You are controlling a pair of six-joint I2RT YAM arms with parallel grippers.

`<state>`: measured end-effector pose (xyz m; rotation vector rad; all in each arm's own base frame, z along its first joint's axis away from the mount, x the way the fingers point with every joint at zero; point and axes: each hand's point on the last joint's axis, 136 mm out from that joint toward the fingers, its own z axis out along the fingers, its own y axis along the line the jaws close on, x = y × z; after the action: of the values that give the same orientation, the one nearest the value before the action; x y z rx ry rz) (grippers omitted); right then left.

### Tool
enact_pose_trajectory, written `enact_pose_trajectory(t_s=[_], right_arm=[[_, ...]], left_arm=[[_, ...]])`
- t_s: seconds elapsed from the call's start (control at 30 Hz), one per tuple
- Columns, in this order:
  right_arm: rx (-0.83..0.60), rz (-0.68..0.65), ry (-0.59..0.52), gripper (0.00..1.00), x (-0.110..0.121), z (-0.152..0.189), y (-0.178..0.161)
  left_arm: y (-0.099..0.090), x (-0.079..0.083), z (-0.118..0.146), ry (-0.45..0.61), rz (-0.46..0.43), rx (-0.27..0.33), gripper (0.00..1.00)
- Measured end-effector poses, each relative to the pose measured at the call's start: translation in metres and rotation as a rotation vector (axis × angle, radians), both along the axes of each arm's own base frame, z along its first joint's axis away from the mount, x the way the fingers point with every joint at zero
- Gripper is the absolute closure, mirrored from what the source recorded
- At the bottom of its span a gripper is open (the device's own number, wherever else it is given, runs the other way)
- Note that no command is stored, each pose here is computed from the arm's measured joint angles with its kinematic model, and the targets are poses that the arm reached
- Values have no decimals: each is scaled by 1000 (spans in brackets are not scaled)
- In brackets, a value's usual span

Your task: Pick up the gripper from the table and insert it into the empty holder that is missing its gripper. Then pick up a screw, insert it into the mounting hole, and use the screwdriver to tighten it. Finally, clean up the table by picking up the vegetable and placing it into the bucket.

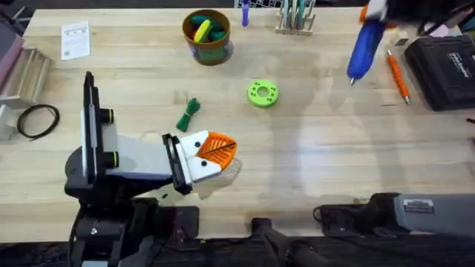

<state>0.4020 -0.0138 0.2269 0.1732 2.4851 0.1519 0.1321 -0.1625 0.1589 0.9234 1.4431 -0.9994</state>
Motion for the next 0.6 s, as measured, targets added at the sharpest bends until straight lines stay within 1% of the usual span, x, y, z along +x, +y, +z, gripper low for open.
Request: enact_pose_trajectory(t_s=[0.13, 0.33, 0.5, 0.6], right_arm=[[19, 49, -146, 978, -5, 48, 18], [80, 178, -312, 978, -23, 103, 65], [123, 305, -452, 978, -48, 147, 108], [156, 398, -518, 978, -70, 169, 137]], left_arm=[[0, 0, 0, 0, 0, 0, 986], [0, 0, 0, 0, 0, 0, 986], [0, 0, 0, 0, 0, 0, 986], [0, 0, 0, 0, 0, 0, 986]])
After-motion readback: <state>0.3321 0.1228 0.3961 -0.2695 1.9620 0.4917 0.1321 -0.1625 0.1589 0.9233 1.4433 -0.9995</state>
